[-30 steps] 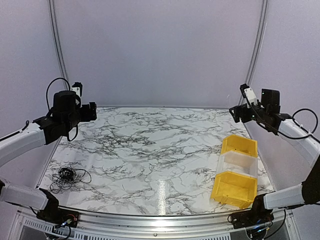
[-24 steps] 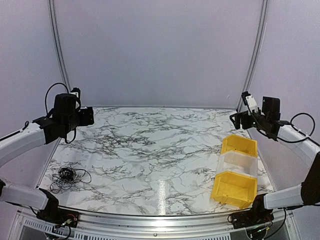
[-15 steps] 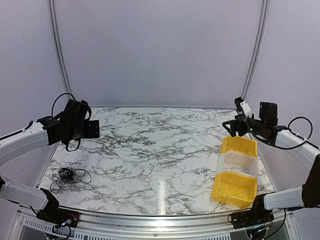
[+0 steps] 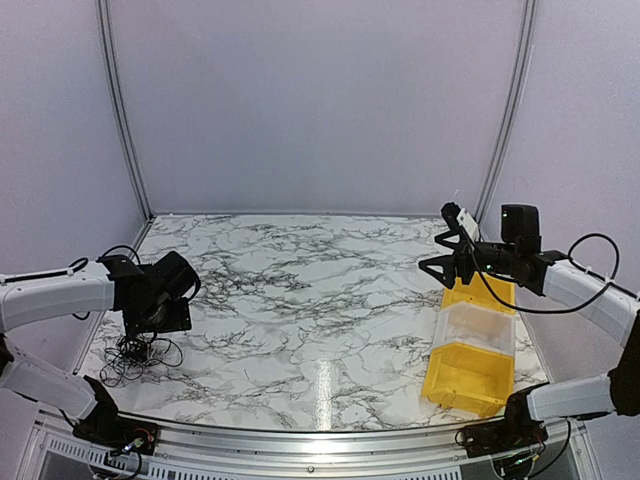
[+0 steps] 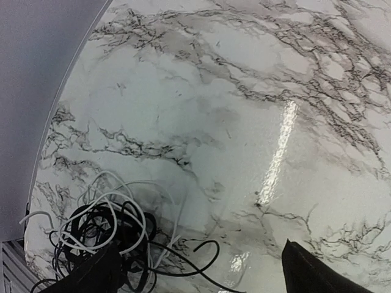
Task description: Untangle the cables
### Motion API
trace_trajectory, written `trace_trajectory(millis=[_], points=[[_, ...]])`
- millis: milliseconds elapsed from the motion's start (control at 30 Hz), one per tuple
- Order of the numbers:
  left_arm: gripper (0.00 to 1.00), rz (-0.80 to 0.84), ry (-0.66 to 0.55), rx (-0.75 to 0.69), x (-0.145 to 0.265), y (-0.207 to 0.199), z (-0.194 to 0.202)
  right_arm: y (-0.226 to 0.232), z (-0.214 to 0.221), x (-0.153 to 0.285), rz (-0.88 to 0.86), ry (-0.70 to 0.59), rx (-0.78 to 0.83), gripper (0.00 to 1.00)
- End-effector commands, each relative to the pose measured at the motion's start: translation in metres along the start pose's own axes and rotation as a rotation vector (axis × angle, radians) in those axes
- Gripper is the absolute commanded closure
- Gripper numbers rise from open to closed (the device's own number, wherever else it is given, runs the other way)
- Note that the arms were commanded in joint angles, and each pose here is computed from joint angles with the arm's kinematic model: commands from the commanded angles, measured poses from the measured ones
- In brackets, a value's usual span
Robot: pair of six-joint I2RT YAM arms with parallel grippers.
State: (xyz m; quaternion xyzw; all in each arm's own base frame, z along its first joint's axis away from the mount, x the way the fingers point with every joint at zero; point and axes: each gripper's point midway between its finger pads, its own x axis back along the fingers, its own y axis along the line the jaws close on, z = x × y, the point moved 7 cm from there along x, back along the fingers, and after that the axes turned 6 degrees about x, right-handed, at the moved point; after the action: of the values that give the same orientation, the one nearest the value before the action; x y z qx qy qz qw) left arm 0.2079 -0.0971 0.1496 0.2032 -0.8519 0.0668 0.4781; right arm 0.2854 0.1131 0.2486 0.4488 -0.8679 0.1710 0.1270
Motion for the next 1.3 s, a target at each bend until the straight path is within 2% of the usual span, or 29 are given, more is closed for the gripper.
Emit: trace_trajectory(millis=[0,200,367,533,667,800,1033,1267], points=[[0.02,-0.132,-0.043,0.109,0.004,0.032,0.007,0.009,-0.011,0.003,-0.061,-0.039,0.068,0.08],[0.01,-0.259,-0.152,0.244,0.009,0.064,0.008,0.015,-0.013,-0.001,-0.094,-0.025,0.105,0.09],[0.01,-0.316,-0.102,0.36,-0.01,0.078,0.025,0.024,-0.014,-0.008,-0.135,-0.011,0.132,0.09],[0.01,-0.317,-0.077,0.379,-0.025,0.078,0.033,0.03,-0.012,-0.013,-0.159,-0.002,0.137,0.09],[0.01,-0.249,-0.077,0.338,-0.037,0.061,0.03,0.031,-0.01,-0.016,-0.167,0.003,0.137,0.09],[0.09,-0.121,-0.063,0.298,-0.045,0.037,0.025,0.03,-0.008,-0.017,-0.157,0.016,0.14,0.09],[0.32,0.288,-0.035,0.247,-0.037,-0.016,0.018,0.028,-0.003,-0.02,-0.15,0.035,0.136,0.09],[0.39,0.609,0.063,0.107,-0.015,-0.081,0.029,0.025,0.003,-0.024,-0.141,0.06,0.136,0.1]])
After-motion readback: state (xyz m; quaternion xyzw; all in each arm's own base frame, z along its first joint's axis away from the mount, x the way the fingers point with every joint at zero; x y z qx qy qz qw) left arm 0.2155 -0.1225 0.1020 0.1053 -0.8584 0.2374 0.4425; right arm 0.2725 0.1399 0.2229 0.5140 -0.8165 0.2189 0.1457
